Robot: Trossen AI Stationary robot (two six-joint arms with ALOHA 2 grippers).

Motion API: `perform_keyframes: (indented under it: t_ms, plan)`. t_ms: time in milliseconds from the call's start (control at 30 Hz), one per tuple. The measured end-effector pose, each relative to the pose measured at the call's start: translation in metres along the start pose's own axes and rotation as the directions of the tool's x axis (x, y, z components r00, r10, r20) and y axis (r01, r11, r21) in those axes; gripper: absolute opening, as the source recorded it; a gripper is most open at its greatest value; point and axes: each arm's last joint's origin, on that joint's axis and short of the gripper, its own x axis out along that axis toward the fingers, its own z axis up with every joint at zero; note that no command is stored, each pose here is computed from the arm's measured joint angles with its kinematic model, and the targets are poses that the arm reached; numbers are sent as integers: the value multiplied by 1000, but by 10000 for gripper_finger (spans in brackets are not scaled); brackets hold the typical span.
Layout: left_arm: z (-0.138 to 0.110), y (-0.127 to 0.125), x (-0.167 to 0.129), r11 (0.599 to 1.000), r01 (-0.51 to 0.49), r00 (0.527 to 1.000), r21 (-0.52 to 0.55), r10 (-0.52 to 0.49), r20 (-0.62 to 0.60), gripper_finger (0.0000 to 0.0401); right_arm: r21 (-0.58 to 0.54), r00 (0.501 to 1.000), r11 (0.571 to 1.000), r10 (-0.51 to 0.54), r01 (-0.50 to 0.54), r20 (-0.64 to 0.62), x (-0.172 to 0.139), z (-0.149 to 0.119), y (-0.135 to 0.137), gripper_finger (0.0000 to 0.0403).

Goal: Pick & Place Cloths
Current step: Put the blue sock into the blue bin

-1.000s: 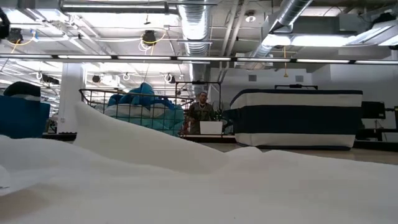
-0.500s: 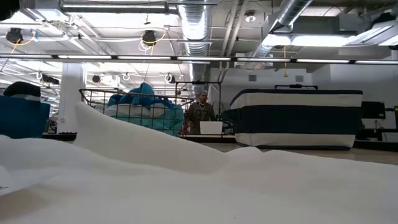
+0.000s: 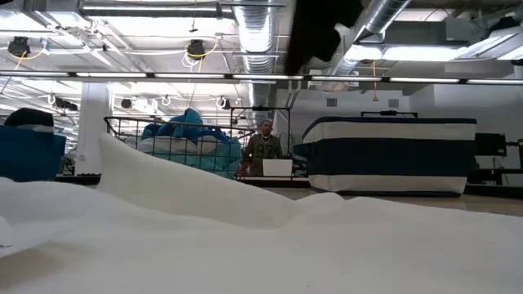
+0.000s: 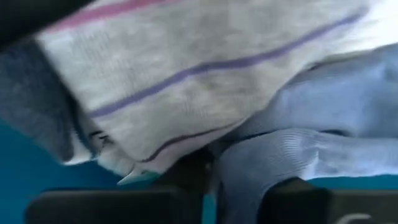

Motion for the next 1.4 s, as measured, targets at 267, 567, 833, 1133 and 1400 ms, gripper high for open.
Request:
perform_keyframes:
  t_ms: [267, 567, 833, 1133, 1400]
  plan:
    - [1, -6, -3, 991, 80, 996, 111, -83, 27, 174, -40, 998, 999, -1, -2, -69, 39, -4, 1, 258]
    - [2, -8, -3, 989, 91, 993, 116, -98, 60, 281, 84, 994, 993, 86, -81, -65, 75, -12, 32, 305]
    - [3, -9, -3, 973, 86, 993, 212, -102, 66, 294, 165, 1000, 986, 14, -16, 12, 85, -19, 58, 306]
    - [5, -8, -3, 956, 41, 986, 290, -85, 141, 294, 100, 999, 995, 17, -21, 40, 122, -30, 85, 306]
    - [4, -6, -5, 981, 43, 990, 192, -67, 120, 280, 201, 990, 974, -87, 108, -108, 154, -36, 86, 260]
